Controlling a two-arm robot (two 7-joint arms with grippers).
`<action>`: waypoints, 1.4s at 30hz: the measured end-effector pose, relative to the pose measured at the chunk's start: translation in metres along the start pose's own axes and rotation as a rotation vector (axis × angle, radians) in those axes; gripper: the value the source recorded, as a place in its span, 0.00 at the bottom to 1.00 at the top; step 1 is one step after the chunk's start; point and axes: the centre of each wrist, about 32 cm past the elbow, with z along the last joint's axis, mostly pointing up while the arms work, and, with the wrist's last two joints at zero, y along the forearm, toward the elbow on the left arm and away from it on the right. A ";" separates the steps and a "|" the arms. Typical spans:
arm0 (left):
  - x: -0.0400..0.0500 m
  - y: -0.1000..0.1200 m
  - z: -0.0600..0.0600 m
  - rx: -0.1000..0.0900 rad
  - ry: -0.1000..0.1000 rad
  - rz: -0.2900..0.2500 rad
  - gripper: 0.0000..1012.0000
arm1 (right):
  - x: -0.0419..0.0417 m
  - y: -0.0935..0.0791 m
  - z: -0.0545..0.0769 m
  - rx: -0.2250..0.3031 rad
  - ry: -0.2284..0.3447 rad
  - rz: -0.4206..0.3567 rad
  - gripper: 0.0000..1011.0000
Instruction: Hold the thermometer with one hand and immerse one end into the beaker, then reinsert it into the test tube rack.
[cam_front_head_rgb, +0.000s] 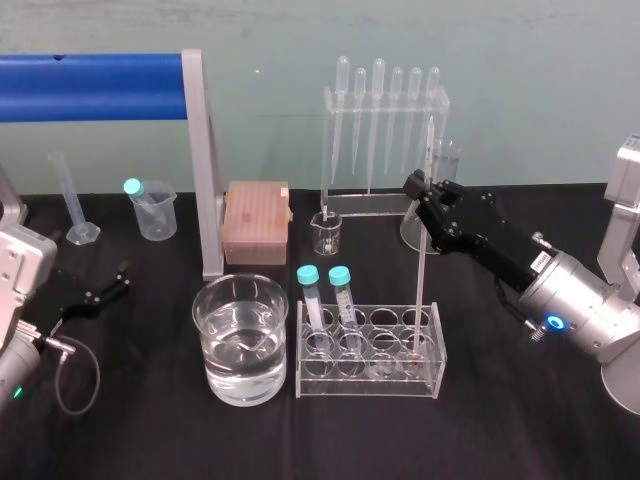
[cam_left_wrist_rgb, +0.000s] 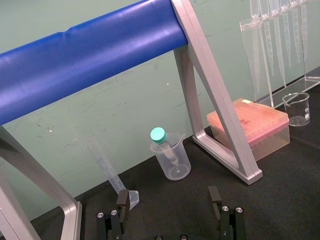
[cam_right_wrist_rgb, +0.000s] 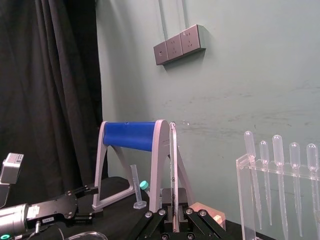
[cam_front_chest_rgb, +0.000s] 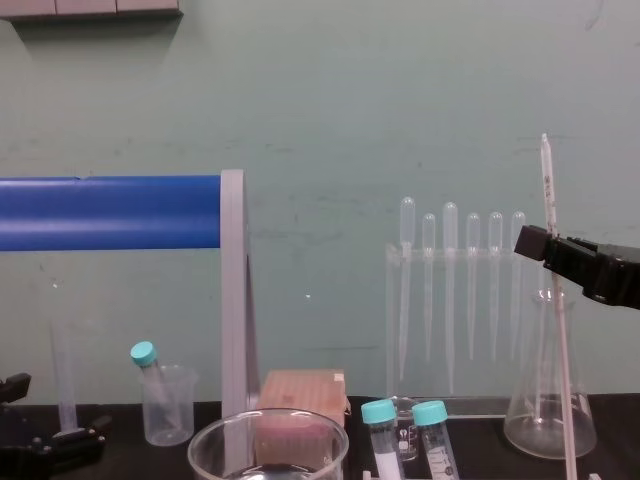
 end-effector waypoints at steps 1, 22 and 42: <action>0.0000 0.000 0.000 0.000 0.000 0.000 1.00 | 0.0000 0.000 0.000 0.000 0.000 0.000 0.06; 0.0000 0.000 0.000 0.000 0.000 0.000 1.00 | -0.0001 0.000 0.000 0.003 -0.001 0.000 0.40; 0.0000 0.000 0.000 0.000 0.000 0.000 1.00 | -0.0001 0.000 0.000 0.003 -0.001 0.000 0.99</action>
